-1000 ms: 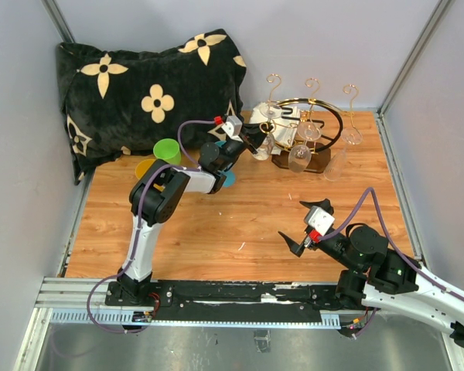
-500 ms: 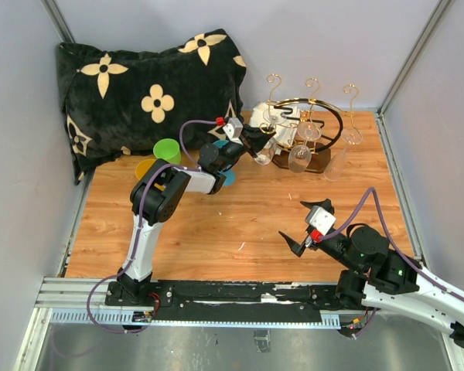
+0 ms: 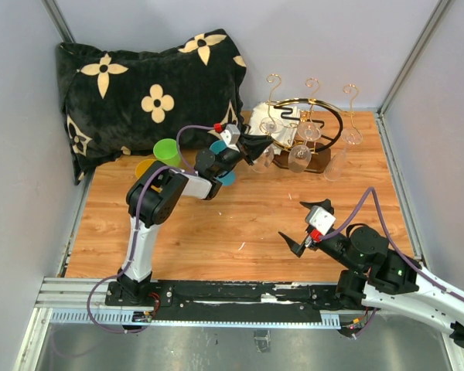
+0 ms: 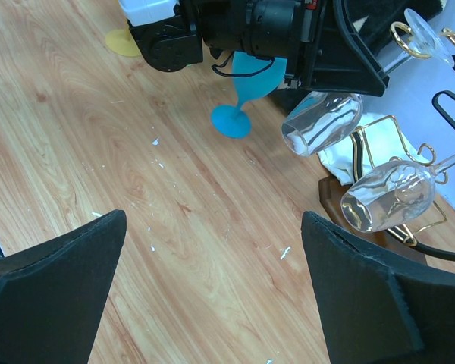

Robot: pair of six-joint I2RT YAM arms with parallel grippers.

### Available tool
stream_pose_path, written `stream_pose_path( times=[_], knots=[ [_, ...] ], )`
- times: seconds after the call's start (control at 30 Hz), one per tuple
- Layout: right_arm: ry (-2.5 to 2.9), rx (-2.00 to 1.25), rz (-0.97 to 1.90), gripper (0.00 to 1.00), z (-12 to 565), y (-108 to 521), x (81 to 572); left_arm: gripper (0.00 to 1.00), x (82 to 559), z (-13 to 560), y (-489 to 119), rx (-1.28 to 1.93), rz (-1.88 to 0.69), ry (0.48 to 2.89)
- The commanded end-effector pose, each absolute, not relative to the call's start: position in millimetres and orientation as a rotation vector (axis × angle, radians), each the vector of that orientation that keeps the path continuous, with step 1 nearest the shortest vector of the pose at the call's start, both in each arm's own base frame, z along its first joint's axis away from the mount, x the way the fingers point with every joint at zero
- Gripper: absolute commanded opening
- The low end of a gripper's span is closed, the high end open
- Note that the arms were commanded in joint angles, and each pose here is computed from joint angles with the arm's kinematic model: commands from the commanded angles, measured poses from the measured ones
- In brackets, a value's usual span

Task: Place the wine glass upside down on the wine glass rack
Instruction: Turn the wine glass upside down at the wine rack.

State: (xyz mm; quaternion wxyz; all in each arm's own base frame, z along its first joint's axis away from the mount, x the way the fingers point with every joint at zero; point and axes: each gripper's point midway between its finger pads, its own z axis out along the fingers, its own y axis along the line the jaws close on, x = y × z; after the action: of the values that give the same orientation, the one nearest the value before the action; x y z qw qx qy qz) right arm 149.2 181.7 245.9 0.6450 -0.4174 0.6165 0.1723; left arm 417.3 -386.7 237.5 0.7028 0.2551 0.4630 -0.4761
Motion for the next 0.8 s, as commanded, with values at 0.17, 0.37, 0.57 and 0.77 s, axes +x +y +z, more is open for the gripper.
stream_pose_path(
  times=[0.17, 0.37, 0.57, 0.77],
  knots=[
    [1.409, -0.928, 0.396, 0.98, 243.9, 180.2, 150.6, 0.00, 389.5, 291.1, -370.5, 0.576, -1.051, 0.849],
    [1.412, -0.931, 0.395, 0.98, 242.2, 180.6, 150.6, 0.00, 387.5, 296.6, -365.7, 0.557, -1.039, 0.838],
    [1.416, -0.936, 0.393, 0.98, 240.2, 181.5, 150.8, 0.01, 389.9, 302.5, -359.7, 0.524, -1.020, 0.828],
    [1.422, -0.944, 0.389, 0.98, 237.3, 182.2, 151.1, 0.00, 395.8, 306.2, -351.8, 0.474, -1.006, 0.819]
  ],
)
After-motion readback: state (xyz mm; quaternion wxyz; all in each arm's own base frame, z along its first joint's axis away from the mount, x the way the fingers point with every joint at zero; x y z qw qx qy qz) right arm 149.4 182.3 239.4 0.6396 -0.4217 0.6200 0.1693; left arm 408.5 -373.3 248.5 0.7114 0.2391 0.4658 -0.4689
